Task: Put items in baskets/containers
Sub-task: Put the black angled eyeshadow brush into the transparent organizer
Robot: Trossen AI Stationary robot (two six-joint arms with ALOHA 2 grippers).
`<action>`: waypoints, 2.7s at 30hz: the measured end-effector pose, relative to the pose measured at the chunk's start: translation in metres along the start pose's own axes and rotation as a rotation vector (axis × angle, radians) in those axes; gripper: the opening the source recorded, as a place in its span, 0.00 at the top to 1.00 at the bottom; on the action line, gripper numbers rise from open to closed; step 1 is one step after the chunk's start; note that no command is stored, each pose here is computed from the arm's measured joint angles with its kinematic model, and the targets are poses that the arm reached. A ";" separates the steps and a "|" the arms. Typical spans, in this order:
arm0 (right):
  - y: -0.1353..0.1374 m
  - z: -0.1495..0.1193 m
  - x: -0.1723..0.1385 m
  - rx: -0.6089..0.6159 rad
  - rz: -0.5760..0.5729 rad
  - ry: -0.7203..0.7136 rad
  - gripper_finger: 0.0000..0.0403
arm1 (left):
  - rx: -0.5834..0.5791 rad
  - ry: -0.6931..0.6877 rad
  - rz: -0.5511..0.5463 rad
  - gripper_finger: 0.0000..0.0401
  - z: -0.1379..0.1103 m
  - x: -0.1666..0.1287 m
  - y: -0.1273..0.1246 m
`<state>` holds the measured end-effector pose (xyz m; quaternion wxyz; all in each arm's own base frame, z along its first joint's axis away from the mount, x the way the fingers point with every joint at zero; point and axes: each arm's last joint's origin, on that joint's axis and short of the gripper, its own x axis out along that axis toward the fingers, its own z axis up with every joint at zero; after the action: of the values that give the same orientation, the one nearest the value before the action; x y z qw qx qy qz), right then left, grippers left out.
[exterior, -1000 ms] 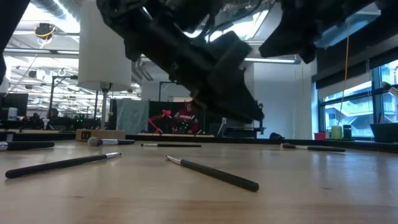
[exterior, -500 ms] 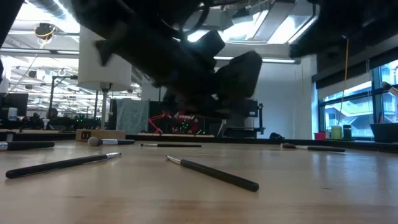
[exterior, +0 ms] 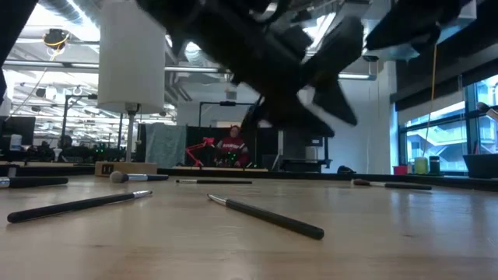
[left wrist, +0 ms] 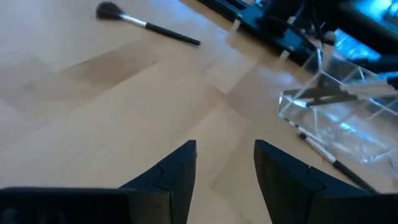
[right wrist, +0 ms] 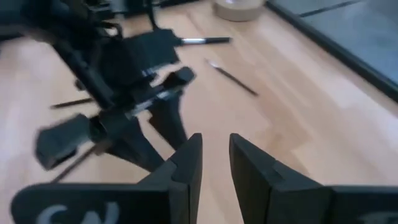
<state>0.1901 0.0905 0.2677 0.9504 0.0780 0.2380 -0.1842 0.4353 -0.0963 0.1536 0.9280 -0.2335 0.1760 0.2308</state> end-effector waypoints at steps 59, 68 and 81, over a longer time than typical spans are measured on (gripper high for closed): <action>-0.043 -0.046 -0.061 0.046 -0.158 0.219 0.80 | 0.616 -0.053 -0.488 0.61 -0.047 0.117 -0.113; -0.043 -0.045 -0.061 0.041 -0.156 0.217 0.80 | 0.636 0.000 -0.436 0.61 -0.065 0.125 -0.104; -0.042 -0.045 -0.061 0.043 -0.154 0.211 0.80 | 0.687 0.189 -0.338 0.61 -0.049 0.098 -0.110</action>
<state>0.1046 0.0813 0.2548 0.9012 0.0988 0.3380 -0.2525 0.5623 -0.1736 0.1089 0.9568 0.0446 0.2866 -0.0202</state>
